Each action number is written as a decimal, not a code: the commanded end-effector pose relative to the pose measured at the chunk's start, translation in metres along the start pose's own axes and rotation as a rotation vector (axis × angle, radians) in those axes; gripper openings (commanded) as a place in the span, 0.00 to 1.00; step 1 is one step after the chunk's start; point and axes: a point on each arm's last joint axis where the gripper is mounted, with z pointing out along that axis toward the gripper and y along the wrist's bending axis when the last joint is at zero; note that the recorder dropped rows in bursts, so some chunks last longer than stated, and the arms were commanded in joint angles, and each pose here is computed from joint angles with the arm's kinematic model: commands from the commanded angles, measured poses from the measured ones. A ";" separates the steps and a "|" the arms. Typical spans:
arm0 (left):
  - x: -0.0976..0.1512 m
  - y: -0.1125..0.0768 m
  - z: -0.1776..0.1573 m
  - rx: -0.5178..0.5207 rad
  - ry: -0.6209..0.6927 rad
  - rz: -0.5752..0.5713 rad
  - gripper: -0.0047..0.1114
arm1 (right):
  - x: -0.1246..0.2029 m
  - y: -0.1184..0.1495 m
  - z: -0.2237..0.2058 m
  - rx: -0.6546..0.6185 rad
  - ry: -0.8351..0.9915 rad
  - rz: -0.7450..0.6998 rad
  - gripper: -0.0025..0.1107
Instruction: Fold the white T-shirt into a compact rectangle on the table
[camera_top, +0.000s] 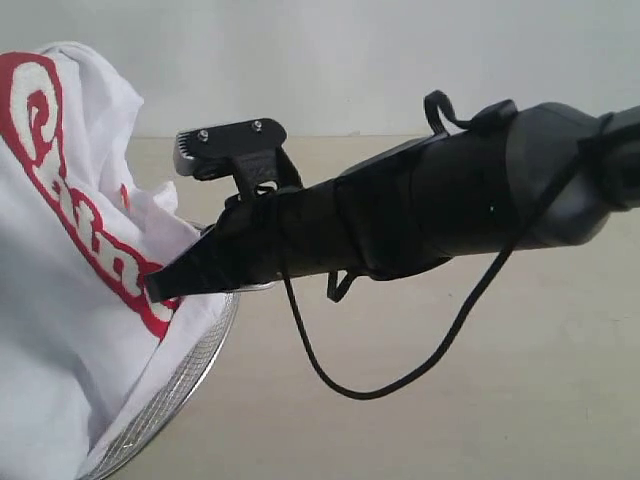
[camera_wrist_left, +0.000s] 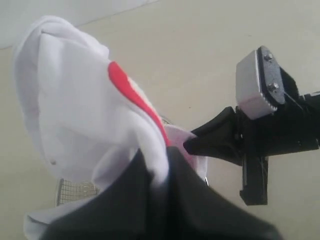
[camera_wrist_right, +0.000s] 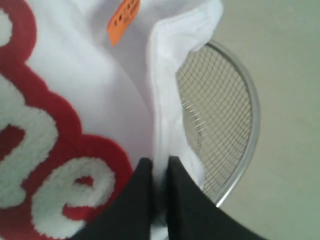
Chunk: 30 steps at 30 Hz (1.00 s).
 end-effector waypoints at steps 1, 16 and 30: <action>-0.003 0.000 -0.006 -0.016 -0.020 0.021 0.08 | -0.014 -0.003 -0.016 0.074 -0.055 -0.007 0.02; -0.003 0.000 -0.006 -0.015 -0.015 0.008 0.08 | 0.000 -0.011 -0.016 0.139 -0.018 -0.026 0.02; -0.001 -0.001 -0.006 -0.005 0.005 0.006 0.08 | -0.004 -0.018 -0.018 0.216 -0.023 -0.129 0.61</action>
